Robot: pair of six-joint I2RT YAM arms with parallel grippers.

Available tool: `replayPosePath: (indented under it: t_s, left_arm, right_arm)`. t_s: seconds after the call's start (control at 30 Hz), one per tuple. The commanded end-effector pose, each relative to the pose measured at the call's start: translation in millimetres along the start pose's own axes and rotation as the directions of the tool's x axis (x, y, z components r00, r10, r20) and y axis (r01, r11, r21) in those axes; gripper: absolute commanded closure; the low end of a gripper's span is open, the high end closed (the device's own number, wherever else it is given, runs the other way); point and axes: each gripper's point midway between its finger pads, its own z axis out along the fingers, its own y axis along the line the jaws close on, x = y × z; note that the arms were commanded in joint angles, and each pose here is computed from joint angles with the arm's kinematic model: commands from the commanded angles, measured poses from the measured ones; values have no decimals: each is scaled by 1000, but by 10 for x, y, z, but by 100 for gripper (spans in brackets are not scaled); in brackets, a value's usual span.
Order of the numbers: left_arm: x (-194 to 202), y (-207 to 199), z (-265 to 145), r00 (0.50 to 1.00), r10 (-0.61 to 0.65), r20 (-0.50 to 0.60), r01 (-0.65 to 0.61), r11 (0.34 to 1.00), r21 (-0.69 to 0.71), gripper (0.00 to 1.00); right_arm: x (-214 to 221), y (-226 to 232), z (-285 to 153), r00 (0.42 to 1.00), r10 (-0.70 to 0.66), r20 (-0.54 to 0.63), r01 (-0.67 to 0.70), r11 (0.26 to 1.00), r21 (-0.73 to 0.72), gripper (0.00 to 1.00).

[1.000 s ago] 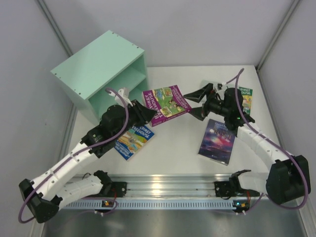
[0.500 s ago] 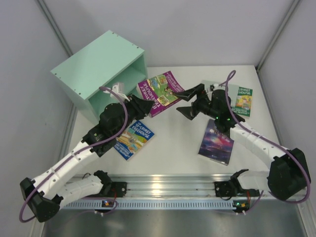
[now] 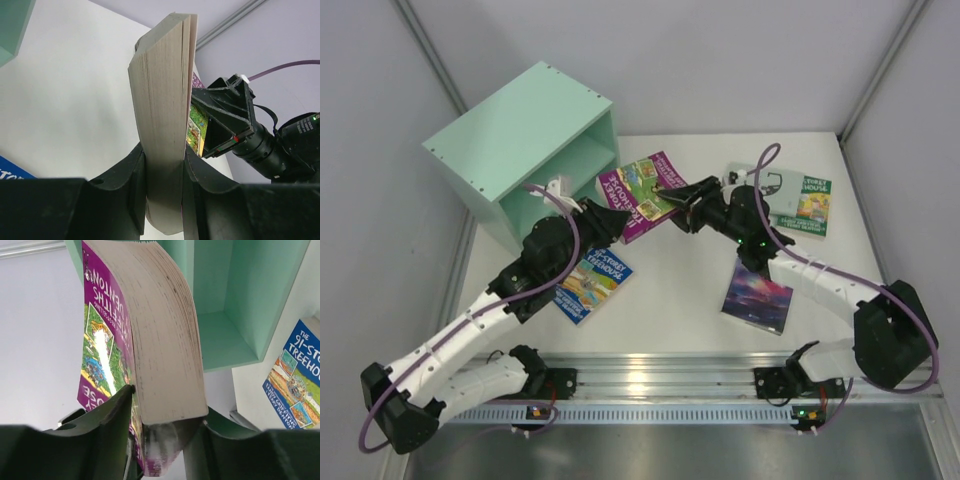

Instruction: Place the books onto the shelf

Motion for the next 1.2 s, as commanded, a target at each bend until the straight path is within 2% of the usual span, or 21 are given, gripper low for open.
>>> replayPosePath:
  t_s: [0.0,0.1,0.13,0.17,0.2,0.23,0.27,0.3,0.33,0.4,0.43,0.5,0.53,0.6,0.7,0.87,1.03,1.17]
  left_arm:
    - [-479,-405,-103,985,-56,165,31,988,149,100]
    - [-496,-367,-109,984,-39,171,18,992,124,100]
    - [-515,-348,-123,985,-30,168,13,995,102,100]
    - [-530,-329,-145,986,-18,164,4,997,83,100]
    - [-548,-329,-163,987,-2,158,-9,998,69,92]
    - [-570,-292,-213,990,27,135,-31,999,24,63]
    - [-611,-273,-260,990,54,133,-54,999,-1,48]
    - [-656,-261,-298,989,68,131,-65,998,-27,36]
    - [-798,-314,-377,986,78,146,-71,996,-46,30]
    - [-903,-161,-444,979,134,156,-109,982,-155,30]
    - [-1108,-290,-508,969,144,200,-116,983,-146,30]
    - [-1240,-274,-471,951,244,188,-201,954,-222,28]
    - [-1505,-463,-558,940,247,234,-197,956,-216,28]
    - [-1582,-371,-501,927,313,206,-239,917,-318,28]
    - [-1864,-357,-598,899,336,283,-208,893,-399,27]
    - [-2148,-276,-734,834,406,373,-191,848,-495,25]
    - [-2352,-301,-760,788,480,387,-213,801,-559,23]
    - [-2261,-253,-656,805,478,351,-225,794,-565,23]
  right_arm:
    - [183,378,26,1000,5,-19,-8,990,-140,60]
    - [285,412,65,1000,5,-29,-9,988,-157,83]
    - [296,445,75,1000,3,-29,-8,985,-172,100]
    - [308,468,89,1000,1,-29,-6,983,-184,100]
    - [302,550,114,1000,-2,-22,-2,976,-216,100]
    - [287,588,131,1000,-17,-10,14,973,-230,100]
    - [278,683,153,1000,-28,-2,27,969,-245,100]
    - [266,683,202,999,-34,3,34,970,-240,100]
    - [268,705,230,998,-60,6,60,969,-239,100]
    - [293,714,346,996,-91,-6,88,979,-186,100]
    - [302,703,385,993,-114,-2,112,979,-173,100]
    - [325,811,482,992,-128,0,125,970,-209,100]
    - [344,836,522,991,-135,-9,130,968,-217,100]
    - [381,936,614,987,-158,-19,149,959,-242,100]
    - [379,973,715,983,-184,-7,178,958,-224,100]
    - [453,1037,904,982,-189,-17,179,952,-248,100]
    - [606,1015,1135,985,-166,-52,145,948,-282,100]
    - [709,1136,1309,984,-161,-71,127,929,-349,100]
